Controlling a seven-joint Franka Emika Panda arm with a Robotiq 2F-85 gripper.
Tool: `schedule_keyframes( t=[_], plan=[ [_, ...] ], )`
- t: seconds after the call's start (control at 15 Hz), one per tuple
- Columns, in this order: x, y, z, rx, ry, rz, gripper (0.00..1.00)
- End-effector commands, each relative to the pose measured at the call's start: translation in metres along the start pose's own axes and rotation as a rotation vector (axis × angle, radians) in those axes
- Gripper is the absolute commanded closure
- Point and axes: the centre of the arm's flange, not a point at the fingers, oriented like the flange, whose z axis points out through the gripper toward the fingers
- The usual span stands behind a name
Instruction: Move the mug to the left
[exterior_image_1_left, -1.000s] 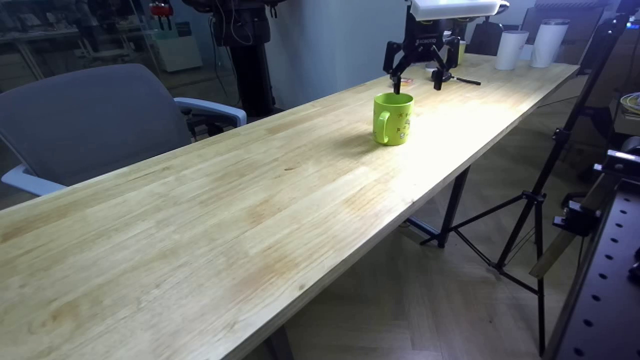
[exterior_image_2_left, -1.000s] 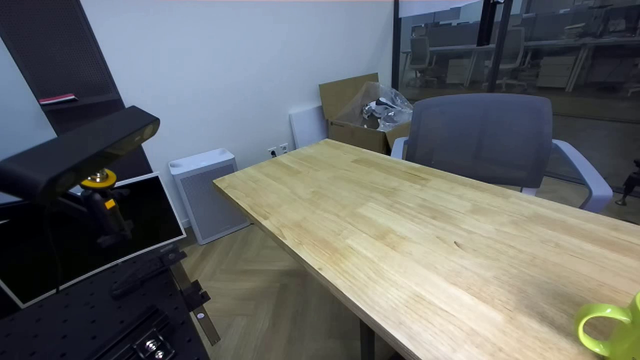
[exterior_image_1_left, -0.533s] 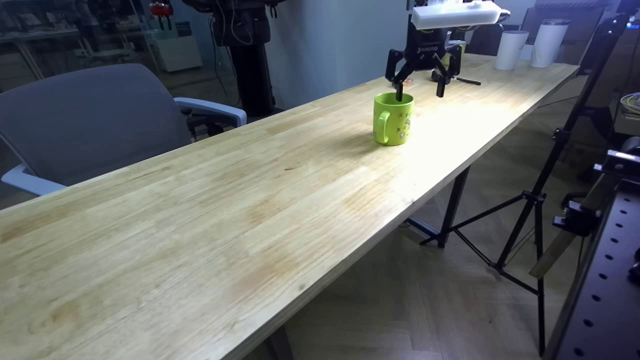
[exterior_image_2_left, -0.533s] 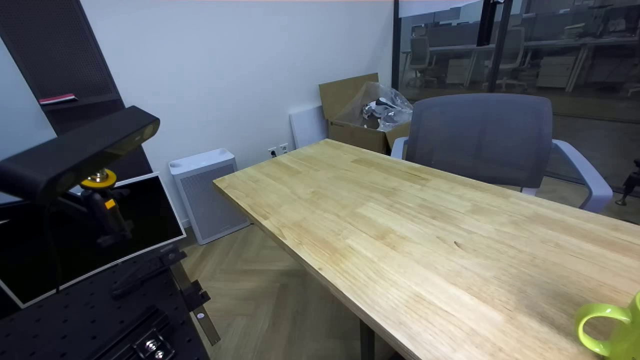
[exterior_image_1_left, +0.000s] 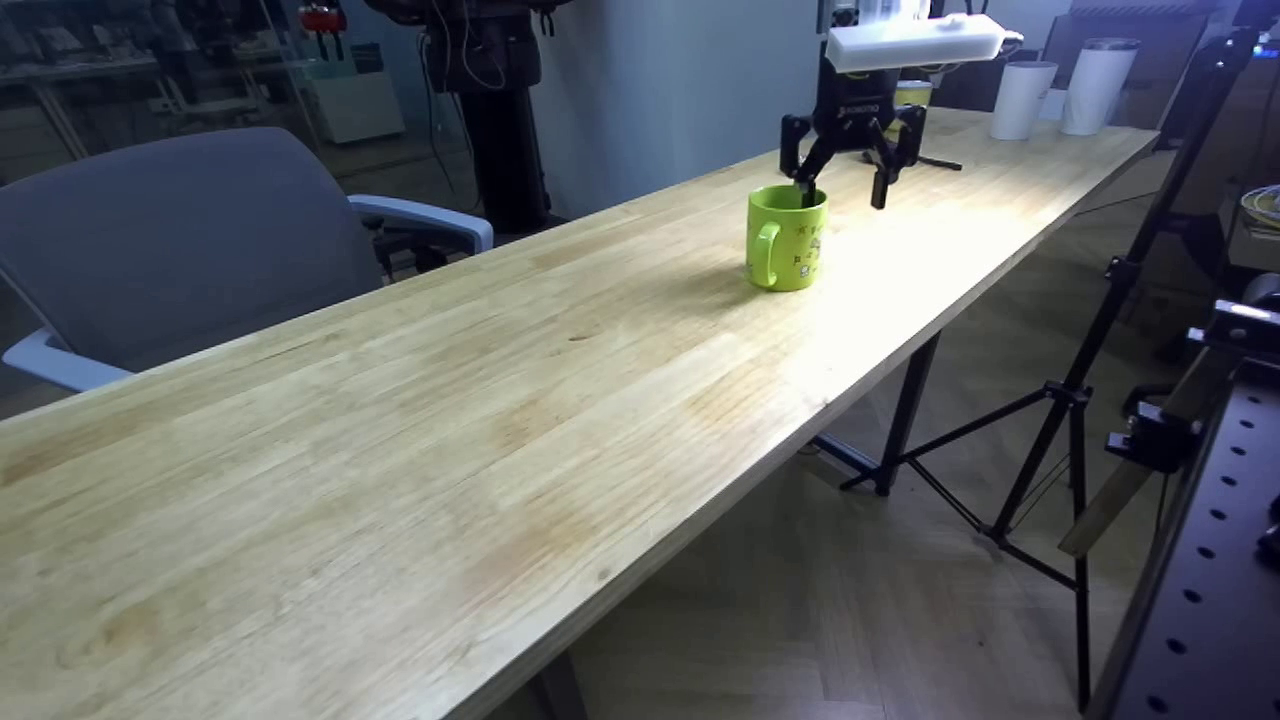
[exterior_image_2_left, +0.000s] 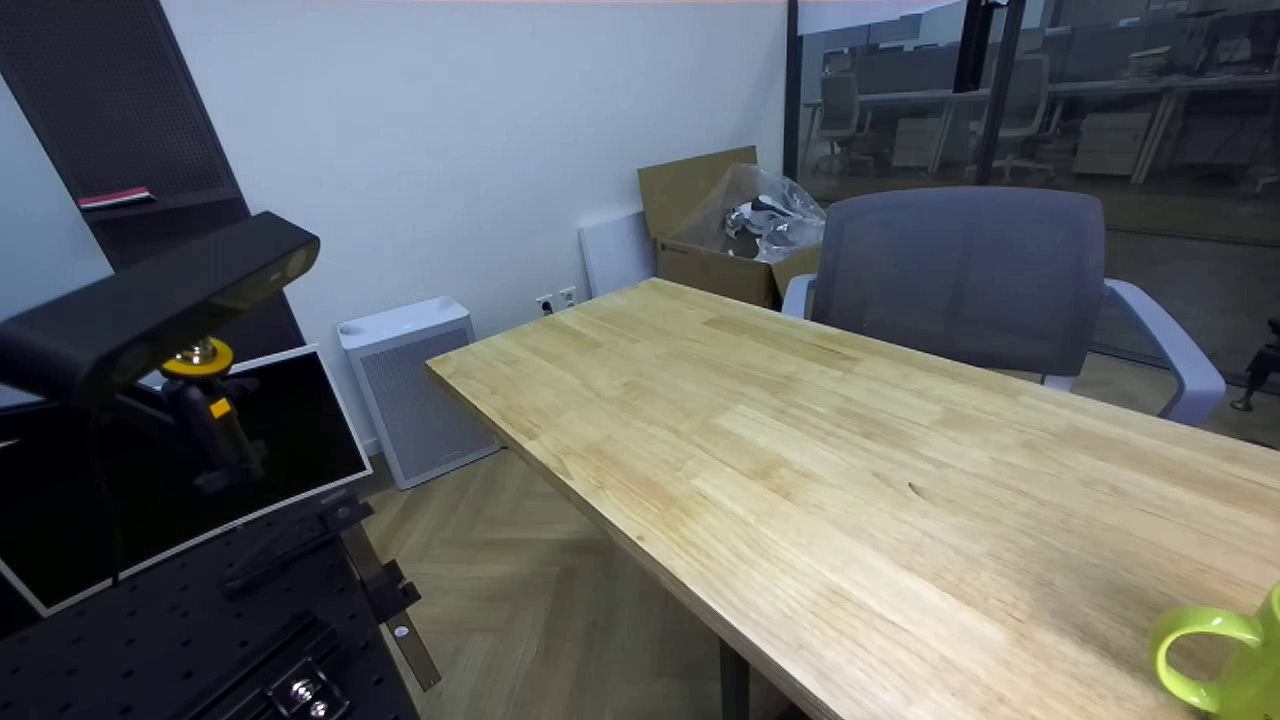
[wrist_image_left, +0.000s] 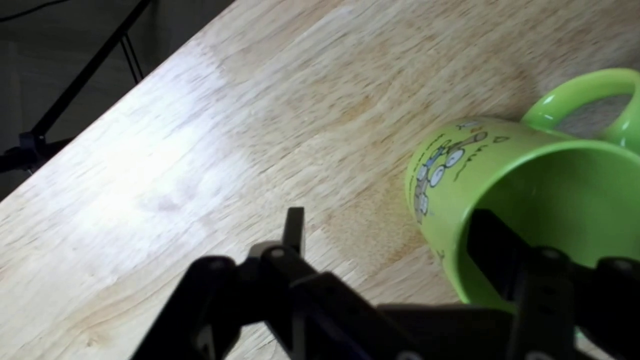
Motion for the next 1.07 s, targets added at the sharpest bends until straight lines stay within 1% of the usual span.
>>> schedule_keyframes(
  t=[0.0, 0.33, 0.53, 0.67, 0.73, 1.0],
  plan=[
    [0.004, 0.000, 0.000, -0.011, 0.019, 0.024, 0.47],
    [0.004, 0.003, -0.006, -0.013, 0.032, 0.026, 0.81],
    [0.006, 0.006, -0.011, -0.012, 0.044, 0.031, 0.99],
    [0.007, 0.008, -0.014, -0.011, 0.047, 0.036, 1.00],
    [0.007, 0.008, -0.017, -0.010, 0.048, 0.037, 0.98],
    [0.008, 0.005, -0.030, 0.000, 0.060, 0.032, 0.98]
  ],
)
